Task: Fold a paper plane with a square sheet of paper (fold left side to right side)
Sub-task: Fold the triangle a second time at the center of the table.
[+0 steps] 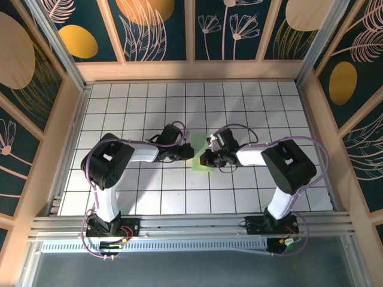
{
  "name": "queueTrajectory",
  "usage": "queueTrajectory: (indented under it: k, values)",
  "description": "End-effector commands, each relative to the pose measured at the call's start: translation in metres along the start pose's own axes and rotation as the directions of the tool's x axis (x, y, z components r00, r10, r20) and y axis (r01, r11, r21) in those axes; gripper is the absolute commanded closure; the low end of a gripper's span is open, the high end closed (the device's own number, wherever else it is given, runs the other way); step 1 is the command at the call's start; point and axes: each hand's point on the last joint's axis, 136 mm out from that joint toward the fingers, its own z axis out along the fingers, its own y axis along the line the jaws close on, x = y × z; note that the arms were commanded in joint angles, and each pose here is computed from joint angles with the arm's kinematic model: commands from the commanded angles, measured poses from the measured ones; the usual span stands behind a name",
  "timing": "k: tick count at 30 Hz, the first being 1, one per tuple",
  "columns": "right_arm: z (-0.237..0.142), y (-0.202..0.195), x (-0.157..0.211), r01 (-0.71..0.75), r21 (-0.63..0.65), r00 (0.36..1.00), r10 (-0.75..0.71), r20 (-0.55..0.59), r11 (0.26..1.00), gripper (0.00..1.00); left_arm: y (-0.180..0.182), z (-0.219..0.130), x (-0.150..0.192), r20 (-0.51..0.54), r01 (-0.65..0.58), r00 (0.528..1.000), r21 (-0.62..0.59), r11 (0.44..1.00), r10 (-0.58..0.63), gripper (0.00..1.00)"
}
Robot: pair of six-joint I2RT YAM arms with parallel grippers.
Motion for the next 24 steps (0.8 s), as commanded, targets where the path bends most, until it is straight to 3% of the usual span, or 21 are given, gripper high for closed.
queueTrajectory:
  k: [1, 8, 15, 24]
  values:
    - [0.007, -0.032, 0.031, -0.078, 0.133, 0.992, 0.091, -0.09, 0.988, 1.0, 0.02, 0.008, 0.01, -0.036, -0.002, 0.999, -0.083, 0.997, -0.001, 1.0]
    - [-0.023, 0.007, -0.008, -0.054, 0.017, 0.999, 0.054, 0.005, 0.998, 0.76, 0.033, 0.007, 0.02, -0.06, -0.007, 0.998, -0.143, 0.99, -0.002, 1.0]
    - [-0.056, -0.014, 0.002, -0.116, 0.049, 0.993, 0.115, 0.035, 0.992, 0.55, 0.032, 0.006, 0.024, -0.051, 0.013, 0.998, -0.146, 0.989, -0.021, 1.0]
    - [-0.058, -0.023, 0.032, -0.196, 0.016, 0.98, 0.196, -0.02, 0.981, 0.54, 0.034, 0.006, 0.028, -0.049, 0.02, 0.998, -0.151, 0.988, -0.028, 1.0]
